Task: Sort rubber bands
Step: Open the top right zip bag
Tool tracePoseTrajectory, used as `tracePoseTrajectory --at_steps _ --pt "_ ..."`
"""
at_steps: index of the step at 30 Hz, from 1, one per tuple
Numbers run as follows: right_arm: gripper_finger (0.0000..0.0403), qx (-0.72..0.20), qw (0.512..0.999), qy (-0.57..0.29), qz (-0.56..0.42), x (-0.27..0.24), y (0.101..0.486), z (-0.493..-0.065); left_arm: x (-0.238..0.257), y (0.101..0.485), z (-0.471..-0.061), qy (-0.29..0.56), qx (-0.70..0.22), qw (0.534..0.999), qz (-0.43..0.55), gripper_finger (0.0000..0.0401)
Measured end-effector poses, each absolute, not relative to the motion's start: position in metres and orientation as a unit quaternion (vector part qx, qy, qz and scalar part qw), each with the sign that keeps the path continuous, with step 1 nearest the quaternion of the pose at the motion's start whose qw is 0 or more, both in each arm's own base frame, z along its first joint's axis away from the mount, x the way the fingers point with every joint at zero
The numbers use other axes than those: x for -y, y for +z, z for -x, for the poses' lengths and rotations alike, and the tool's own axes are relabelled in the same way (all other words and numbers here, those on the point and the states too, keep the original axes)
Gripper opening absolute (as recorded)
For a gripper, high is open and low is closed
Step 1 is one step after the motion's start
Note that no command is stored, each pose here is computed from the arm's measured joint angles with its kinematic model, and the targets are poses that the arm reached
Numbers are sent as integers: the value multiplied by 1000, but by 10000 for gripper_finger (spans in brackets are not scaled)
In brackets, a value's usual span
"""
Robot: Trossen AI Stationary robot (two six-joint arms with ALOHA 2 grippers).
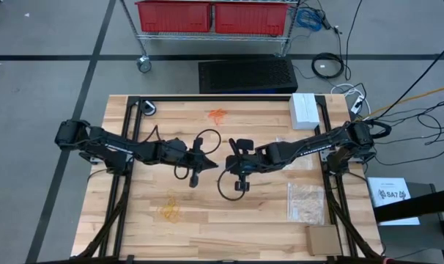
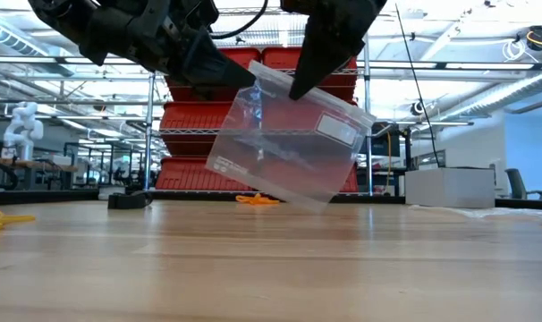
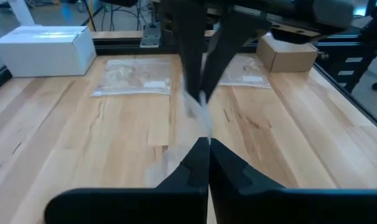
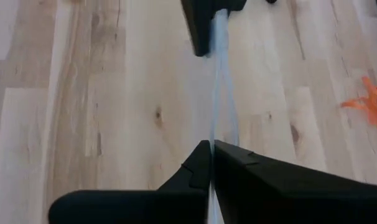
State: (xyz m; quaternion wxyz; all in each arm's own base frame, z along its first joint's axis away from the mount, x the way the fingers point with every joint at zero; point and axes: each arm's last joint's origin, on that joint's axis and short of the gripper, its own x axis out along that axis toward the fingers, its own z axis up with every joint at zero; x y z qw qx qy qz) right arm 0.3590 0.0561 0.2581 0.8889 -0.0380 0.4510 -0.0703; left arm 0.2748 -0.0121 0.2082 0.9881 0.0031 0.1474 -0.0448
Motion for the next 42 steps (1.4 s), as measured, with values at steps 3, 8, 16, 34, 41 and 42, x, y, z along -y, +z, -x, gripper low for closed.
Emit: tracePoseTrajectory --at_steps 3,8,16,34,41,42 --pt "13 -450 890 -68 36 -57 258 -359 12 208 -275 -40 -147 988 -10 3" --pt "57 -449 890 -63 37 -61 258 -358 11 208 -275 -32 -147 988 -18 2" --pt "107 -443 894 -70 14 -62 274 -354 11 207 -274 -30 -157 987 -18 1" --pt "7 -457 885 -85 44 -65 273 -355 10 206 -274 -24 -162 986 -22 0" --pt "1 -450 888 -91 34 -68 271 -358 10 205 -274 -15 -165 986 -18 0" --pt "1 -448 889 -91 35 -70 271 -357 10 205 -274 -14 -165 986 -14 0"
